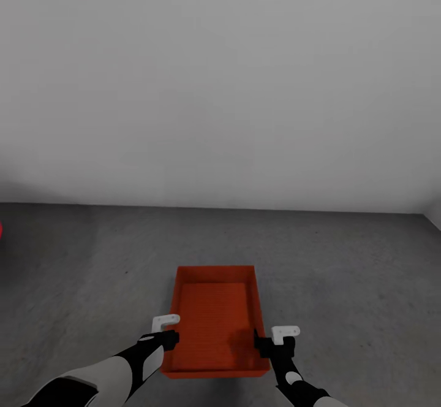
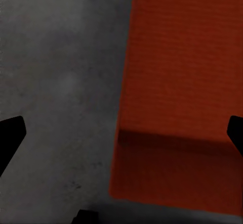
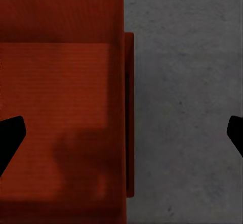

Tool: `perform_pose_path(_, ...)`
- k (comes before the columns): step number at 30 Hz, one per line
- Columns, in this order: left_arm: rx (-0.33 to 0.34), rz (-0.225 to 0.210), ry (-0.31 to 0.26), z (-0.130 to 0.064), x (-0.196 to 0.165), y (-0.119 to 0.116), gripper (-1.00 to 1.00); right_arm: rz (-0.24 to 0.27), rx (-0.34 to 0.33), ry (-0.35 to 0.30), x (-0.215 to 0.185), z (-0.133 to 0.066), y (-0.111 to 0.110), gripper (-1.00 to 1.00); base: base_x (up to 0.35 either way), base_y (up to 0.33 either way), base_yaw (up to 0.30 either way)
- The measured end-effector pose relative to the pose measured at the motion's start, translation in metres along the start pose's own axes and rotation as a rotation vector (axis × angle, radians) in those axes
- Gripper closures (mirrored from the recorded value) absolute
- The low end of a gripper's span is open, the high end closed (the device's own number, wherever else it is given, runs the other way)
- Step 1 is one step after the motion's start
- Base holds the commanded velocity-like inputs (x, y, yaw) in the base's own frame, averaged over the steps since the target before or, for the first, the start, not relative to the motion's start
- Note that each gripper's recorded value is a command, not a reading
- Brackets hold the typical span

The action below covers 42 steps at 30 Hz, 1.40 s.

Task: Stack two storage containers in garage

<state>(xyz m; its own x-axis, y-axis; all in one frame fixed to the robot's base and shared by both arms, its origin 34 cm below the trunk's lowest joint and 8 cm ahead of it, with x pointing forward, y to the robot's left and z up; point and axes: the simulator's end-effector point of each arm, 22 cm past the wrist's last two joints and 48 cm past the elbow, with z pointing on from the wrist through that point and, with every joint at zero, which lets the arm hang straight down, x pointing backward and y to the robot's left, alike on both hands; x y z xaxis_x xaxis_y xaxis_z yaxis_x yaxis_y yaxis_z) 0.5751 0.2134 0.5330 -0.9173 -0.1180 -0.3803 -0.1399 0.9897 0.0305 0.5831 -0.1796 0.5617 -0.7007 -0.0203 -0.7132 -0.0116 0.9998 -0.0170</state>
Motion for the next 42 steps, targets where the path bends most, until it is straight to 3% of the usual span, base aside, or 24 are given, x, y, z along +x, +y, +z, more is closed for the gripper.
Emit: perform_pose_path(42,0.0,0.0,0.001,-0.054,-0.015,0.002,-1.0,0.0,0.001,0.002,-0.035,-0.043,-0.001,-1.0,0.0,0.0,0.0)
